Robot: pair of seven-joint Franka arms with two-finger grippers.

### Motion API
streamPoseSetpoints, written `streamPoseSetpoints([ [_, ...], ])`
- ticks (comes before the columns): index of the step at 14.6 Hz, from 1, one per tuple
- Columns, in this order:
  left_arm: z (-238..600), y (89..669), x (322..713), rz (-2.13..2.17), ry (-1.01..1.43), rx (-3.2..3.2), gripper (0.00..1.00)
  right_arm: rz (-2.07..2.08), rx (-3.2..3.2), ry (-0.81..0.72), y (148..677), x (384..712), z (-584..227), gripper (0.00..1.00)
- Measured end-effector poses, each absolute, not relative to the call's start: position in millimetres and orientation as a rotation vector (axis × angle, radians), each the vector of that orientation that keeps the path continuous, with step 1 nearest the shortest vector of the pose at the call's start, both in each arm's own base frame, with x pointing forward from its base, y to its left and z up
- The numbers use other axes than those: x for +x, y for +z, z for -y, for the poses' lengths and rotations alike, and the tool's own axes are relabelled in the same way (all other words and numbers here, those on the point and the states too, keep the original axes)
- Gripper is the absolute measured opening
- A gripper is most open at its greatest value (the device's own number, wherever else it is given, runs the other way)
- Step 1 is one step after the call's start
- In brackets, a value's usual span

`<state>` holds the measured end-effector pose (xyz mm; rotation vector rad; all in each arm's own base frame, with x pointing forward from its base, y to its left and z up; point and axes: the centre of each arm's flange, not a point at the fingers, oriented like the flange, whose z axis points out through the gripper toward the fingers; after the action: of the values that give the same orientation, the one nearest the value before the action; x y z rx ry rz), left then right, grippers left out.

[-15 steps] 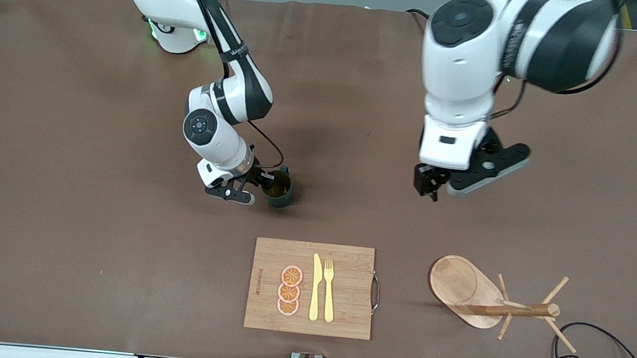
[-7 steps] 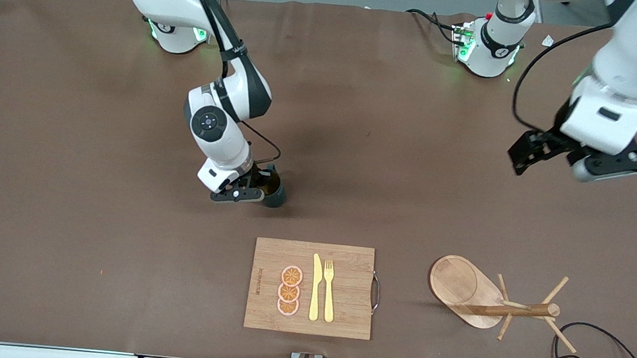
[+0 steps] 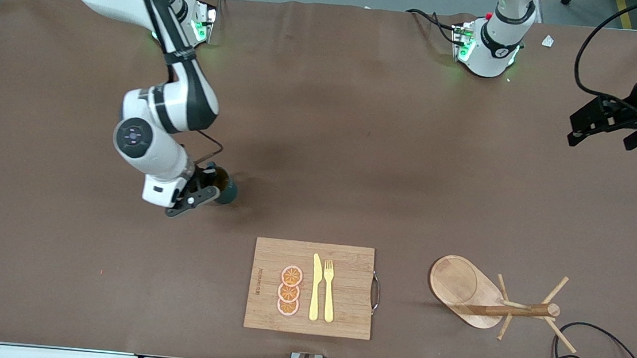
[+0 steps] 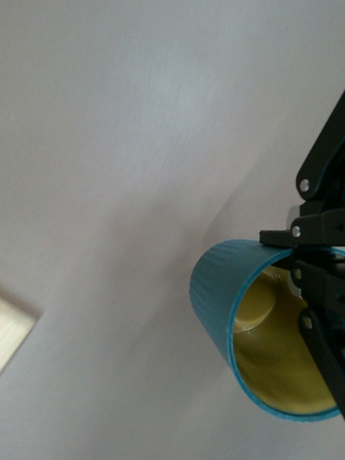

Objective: Transfer cup from left to right arm and place
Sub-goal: 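Carry the teal mug with the right gripper away from the cutting board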

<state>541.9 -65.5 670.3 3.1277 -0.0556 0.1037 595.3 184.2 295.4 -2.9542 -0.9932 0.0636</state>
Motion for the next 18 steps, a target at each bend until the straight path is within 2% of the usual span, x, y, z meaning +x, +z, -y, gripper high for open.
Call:
streamPoseSetpoints([
  [5,38.7,672.3,532.5,0.067,0.07,3.099,1.0,1.44,-2.808,0.082,320.5,600.1,-84.1,0.04],
  [11,68.7,671.1,527.0,0.142,0.06,3.112,1.0,1.875,-2.545,0.041,306.9,594.2,54.3,0.04],
  [14,88.1,669.4,524.0,0.144,0.057,3.141,1.0,2.026,-2.436,0.032,293.5,584.4,81.9,0.04],
  [18,87.1,668.1,524.5,0.129,0.056,3.142,1.0,2.13,-2.318,0.06,275.7,580.7,80.8,0.04],
])
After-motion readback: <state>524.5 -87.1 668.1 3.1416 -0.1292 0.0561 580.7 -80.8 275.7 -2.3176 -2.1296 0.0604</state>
